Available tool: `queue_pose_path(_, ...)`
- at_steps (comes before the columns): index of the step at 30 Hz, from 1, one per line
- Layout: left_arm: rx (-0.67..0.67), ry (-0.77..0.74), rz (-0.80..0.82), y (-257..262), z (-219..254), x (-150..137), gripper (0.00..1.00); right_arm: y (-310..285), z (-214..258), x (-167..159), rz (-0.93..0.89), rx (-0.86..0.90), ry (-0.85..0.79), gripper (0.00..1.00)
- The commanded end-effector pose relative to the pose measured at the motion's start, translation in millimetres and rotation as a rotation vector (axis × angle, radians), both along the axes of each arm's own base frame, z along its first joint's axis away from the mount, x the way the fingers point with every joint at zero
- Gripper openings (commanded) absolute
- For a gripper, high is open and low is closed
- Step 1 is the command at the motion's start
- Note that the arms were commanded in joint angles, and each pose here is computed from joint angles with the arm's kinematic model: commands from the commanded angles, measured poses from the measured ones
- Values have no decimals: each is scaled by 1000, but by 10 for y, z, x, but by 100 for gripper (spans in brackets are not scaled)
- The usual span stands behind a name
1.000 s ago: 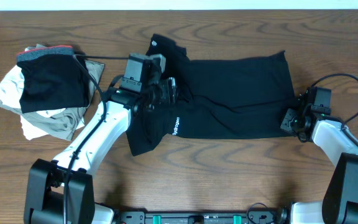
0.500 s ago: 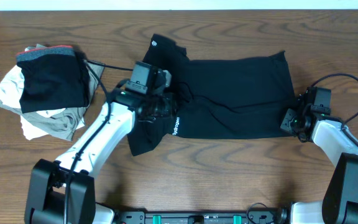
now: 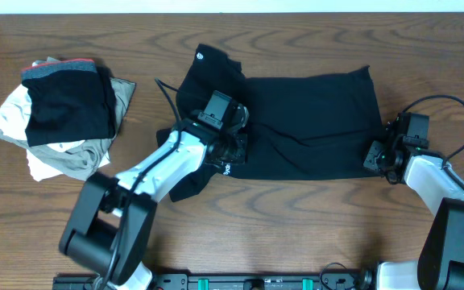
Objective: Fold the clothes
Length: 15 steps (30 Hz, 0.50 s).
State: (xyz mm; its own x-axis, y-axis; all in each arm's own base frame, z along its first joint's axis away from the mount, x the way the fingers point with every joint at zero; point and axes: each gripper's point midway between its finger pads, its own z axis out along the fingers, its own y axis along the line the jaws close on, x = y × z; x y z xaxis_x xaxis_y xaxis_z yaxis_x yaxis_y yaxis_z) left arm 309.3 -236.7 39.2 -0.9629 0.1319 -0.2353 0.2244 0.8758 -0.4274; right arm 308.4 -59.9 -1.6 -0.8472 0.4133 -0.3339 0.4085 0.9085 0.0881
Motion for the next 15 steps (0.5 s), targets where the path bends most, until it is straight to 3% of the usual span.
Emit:
queue_pose_path(1, 67, -15, 20, 94, -165, 64, 6, 27, -22, -26, 19, -3, 9, 30)
queue_pose_path(15, 81, -342, 129, 86, 105, 775, 14, 23, -13, -5, 19, -5, -1, 30)
